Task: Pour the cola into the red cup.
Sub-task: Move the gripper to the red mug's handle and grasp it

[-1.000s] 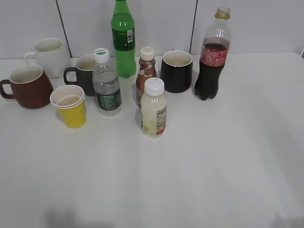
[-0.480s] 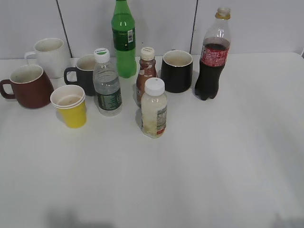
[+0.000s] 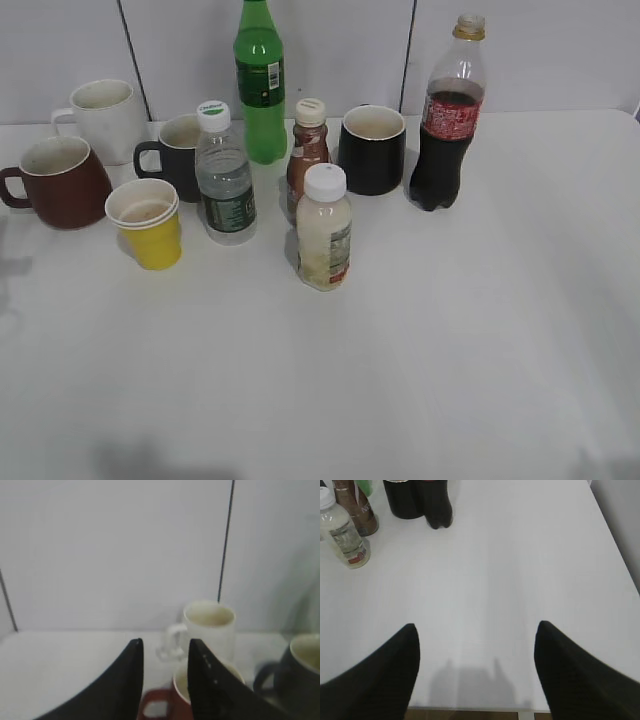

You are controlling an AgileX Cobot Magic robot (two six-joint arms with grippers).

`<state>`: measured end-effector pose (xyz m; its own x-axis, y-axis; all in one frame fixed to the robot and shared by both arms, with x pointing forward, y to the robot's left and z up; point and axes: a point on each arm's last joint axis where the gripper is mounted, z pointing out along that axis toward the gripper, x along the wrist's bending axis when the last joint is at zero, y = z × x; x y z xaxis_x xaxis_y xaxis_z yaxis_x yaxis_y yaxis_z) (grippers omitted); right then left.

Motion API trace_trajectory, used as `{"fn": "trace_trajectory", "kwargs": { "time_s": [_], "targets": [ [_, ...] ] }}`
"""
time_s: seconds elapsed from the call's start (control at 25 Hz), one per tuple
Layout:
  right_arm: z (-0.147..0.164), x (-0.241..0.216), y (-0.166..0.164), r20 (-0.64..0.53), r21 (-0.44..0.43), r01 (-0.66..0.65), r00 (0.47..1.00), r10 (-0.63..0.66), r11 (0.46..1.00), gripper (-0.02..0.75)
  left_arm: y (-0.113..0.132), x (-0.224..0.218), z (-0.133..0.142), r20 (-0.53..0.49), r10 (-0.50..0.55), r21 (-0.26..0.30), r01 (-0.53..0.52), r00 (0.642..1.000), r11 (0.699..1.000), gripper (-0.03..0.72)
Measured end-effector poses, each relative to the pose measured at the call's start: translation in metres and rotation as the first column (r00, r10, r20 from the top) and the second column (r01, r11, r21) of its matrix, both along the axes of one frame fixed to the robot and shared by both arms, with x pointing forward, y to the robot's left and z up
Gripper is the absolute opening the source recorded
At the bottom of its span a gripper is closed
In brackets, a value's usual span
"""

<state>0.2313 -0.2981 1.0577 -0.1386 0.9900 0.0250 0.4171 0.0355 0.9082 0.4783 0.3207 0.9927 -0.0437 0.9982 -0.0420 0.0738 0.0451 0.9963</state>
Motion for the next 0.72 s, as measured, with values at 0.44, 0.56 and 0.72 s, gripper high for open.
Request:
{"fn": "trace_trajectory", "kwargs": {
  "time_s": [0.44, 0.56, 0.72],
  "targets": [
    [-0.001, 0.001, 0.0, -0.005, 0.0, 0.0, 1.0, 0.0, 1.0, 0.533, 0.043, 0.028, -0.124, -0.213, -0.059, -0.06, 0.048, 0.975, 0.997, 0.3],
    [-0.002, 0.001, 0.0, -0.006, 0.0, 0.0, 1.0, 0.0, 1.0, 0.533, 0.046, 0.042, -0.14, -0.229, -0.112, -0.023, 0.109, 0.967, 0.994, 0.34],
    [-0.002, 0.001, 0.0, -0.006, 0.0, 0.0, 1.0, 0.0, 1.0, 0.533, 0.049, 0.06, -0.147, -0.205, -0.137, 0.005, 0.141, 0.969, 0.99, 0.35]
  ]
}}
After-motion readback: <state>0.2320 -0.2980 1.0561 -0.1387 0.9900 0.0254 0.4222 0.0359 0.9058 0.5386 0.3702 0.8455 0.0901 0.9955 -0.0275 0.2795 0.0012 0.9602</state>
